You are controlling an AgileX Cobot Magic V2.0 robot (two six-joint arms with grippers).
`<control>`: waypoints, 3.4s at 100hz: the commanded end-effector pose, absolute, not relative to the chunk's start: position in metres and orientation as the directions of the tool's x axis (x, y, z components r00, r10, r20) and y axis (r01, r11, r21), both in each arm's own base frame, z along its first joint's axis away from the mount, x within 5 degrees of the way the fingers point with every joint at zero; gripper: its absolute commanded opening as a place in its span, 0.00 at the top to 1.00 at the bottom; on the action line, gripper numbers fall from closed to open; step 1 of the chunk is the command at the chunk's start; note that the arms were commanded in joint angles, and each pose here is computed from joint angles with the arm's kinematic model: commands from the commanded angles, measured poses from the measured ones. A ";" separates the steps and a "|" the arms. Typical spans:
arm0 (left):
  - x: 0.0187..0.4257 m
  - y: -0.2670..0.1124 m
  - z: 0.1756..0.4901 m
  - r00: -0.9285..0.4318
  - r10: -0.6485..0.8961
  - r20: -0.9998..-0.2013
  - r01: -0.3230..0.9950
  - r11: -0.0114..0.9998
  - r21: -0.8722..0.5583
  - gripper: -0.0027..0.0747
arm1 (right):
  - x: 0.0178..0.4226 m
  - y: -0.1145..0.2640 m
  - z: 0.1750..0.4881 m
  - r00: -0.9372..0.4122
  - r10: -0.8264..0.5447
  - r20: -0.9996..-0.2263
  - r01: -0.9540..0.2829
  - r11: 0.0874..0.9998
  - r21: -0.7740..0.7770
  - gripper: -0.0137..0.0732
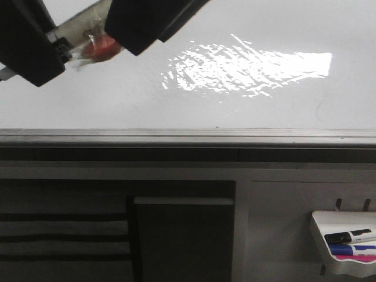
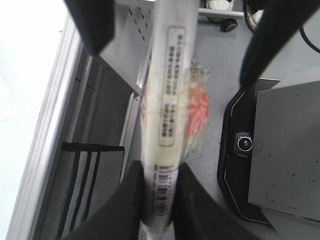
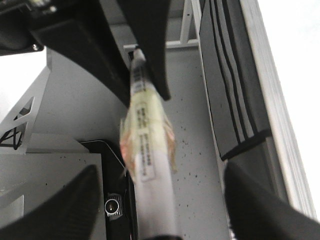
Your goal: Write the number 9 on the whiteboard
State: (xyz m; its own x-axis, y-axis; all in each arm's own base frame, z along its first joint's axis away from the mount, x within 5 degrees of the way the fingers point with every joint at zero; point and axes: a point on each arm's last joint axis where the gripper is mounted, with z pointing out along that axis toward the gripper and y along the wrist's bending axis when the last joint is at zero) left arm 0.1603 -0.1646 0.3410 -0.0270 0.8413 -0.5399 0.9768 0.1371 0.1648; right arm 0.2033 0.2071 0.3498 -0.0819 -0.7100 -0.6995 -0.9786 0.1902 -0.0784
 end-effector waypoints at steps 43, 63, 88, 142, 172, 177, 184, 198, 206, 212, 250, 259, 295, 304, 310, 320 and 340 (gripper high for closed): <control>0.159 -0.168 0.357 0.001 0.799 -0.601 0.967 0.152 0.203 0.99 | 0.200 0.209 0.375 -0.022 -0.619 -0.785 -0.973 0.192 -0.124 0.60; 0.159 -0.168 0.357 0.001 0.799 -0.601 0.967 0.152 0.203 0.99 | 0.200 0.209 0.375 -0.021 -0.621 -0.783 -0.974 0.191 -0.125 0.81; 0.159 -0.166 0.359 0.005 0.799 -0.601 0.963 0.157 0.218 0.74 | 0.200 0.207 0.373 -0.007 -0.647 -0.763 -0.972 0.184 -0.148 0.90; 0.140 -0.109 0.386 -0.315 0.680 -0.662 0.737 0.615 0.281 0.47 | 0.198 0.109 0.389 -0.425 -0.386 -0.819 -0.544 0.832 -0.110 0.89; 0.135 -0.096 0.357 -0.306 0.599 -0.740 0.685 0.679 0.265 0.47 | 0.201 0.078 0.354 -0.550 -0.177 -0.816 -0.394 0.917 0.066 0.89; 0.136 -0.096 0.354 -0.314 0.598 -0.738 0.682 0.683 0.263 0.47 | 0.201 0.080 0.352 -0.554 -0.149 -0.819 -0.394 0.914 0.100 0.89; 0.137 -0.097 0.352 -0.322 0.602 -0.730 0.683 0.682 0.262 0.47 | 0.201 0.082 0.352 -0.555 -0.110 -0.824 -0.388 0.911 0.140 0.89; 0.140 -0.099 0.352 -0.318 0.590 -0.742 0.683 0.686 0.252 0.47 | 0.204 0.083 0.351 -0.542 -0.098 -0.834 -0.385 0.912 0.143 0.89; 0.140 -0.100 0.352 -0.314 0.582 -0.750 0.683 0.687 0.248 0.47 | 0.207 0.084 0.350 -0.542 -0.094 -0.835 -0.381 0.913 0.145 0.89; 0.140 -0.100 0.353 -0.308 0.577 -0.756 0.682 0.689 0.247 0.47 | 0.211 0.085 0.347 -0.544 -0.092 -0.834 -0.378 0.914 0.145 0.89; 0.141 -0.101 0.354 -0.299 0.571 -0.765 0.680 0.690 0.249 0.50 | 0.251 0.101 0.347 -0.534 -0.095 -0.840 -0.378 0.915 0.137 0.89; 0.141 -0.101 0.355 -0.294 0.567 -0.769 0.678 0.691 0.250 0.50 | 0.260 0.112 0.339 -0.560 -0.137 -0.817 -0.409 0.904 0.128 0.89; 0.141 -0.102 0.355 -0.288 0.564 -0.774 0.677 0.692 0.251 0.50 | 0.263 0.095 0.337 -0.585 -0.213 -0.783 -0.382 0.924 0.035 0.89; 0.141 -0.102 0.355 -0.288 0.564 -0.774 0.677 0.692 0.251 0.50 | 0.261 0.094 0.348 -0.553 -0.201 -0.809 -0.382 0.924 0.031 0.89; 0.141 -0.102 0.355 -0.288 0.564 -0.774 0.677 0.692 0.251 0.50 | 0.261 0.094 0.349 -0.551 -0.201 -0.810 -0.383 0.923 0.031 0.89; 0.142 -0.102 0.356 -0.285 0.562 -0.777 0.676 0.692 0.252 0.50 | 0.261 0.094 0.346 -0.569 -0.206 -0.796 -0.384 0.923 0.035 0.89; 0.142 -0.102 0.357 -0.278 0.557 -0.783 0.675 0.693 0.253 0.50 | 0.255 0.108 0.322 -0.665 -0.273 -0.696 -0.433 0.899 0.062 0.89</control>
State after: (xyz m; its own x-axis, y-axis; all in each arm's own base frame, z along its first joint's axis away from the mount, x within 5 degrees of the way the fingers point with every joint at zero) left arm 0.1391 -0.0994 0.3434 -0.3276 0.6123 -0.7195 0.6947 0.6723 0.2558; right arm 0.2550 0.1047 0.3240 -0.6677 -0.2486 -0.7017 -0.4203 0.9039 0.0797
